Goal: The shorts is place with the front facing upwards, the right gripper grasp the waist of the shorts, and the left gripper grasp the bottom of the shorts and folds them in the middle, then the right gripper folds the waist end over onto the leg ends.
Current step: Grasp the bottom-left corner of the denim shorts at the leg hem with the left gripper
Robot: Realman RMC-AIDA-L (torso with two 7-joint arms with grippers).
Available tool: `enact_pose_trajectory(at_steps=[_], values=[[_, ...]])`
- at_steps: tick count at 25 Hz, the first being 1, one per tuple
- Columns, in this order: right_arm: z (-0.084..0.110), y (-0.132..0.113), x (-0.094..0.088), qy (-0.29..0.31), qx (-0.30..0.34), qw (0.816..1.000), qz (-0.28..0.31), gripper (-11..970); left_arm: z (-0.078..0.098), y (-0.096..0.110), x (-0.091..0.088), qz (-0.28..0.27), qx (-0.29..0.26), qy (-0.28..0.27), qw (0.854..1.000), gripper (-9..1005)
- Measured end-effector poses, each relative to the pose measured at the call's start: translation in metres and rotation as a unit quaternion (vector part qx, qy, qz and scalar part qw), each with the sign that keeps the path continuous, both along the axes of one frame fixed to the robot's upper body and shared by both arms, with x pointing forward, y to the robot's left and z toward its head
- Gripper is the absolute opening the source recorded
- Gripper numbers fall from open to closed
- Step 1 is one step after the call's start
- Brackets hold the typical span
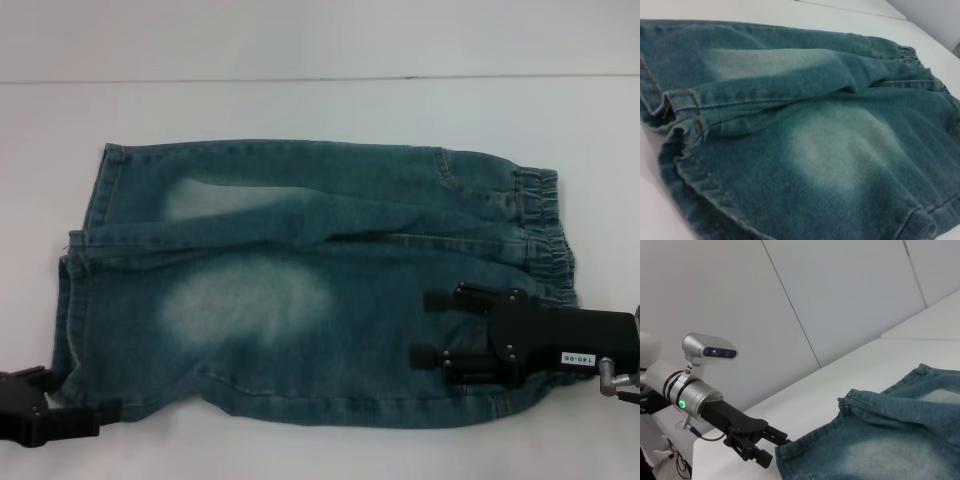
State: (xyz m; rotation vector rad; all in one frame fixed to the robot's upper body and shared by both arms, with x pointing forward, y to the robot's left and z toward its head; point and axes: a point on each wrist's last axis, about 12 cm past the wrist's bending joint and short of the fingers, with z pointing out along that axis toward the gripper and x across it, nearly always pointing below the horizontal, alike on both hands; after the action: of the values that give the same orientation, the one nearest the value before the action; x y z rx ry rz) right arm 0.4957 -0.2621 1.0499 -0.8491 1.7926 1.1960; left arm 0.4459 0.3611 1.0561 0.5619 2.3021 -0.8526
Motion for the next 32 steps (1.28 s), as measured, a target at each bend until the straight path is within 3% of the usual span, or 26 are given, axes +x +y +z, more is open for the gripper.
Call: enact_pose_trajectory(at_steps=[14,20,22,25,32], values=[[0.000,0.000,0.000,0.001,0.000,1.000,-0.001,947,0.004,0.000,0.006,-0.012,0.018,0.004,1.000,883],[0.001,0.000,-0.001,0.000,0.004,1.000,0.000,946,0.005,0.000,0.007,-0.011,0.022,0.001,1.000,664],[0.001,-0.001,-0.002,-0.001,0.011,1.000,-0.002,946,0.007,0.000,0.008,-0.010,0.022,-0.003,1.000,455],[0.004,-0.006,-0.004,-0.002,0.024,1.000,-0.012,946,0.008,0.000,0.009,-0.010,0.023,-0.006,1.000,318],[0.013,-0.045,-0.015,0.032,0.097,0.989,-0.107,947,0.011,-0.003,0.013,-0.010,0.014,-0.022,1.000,51]])
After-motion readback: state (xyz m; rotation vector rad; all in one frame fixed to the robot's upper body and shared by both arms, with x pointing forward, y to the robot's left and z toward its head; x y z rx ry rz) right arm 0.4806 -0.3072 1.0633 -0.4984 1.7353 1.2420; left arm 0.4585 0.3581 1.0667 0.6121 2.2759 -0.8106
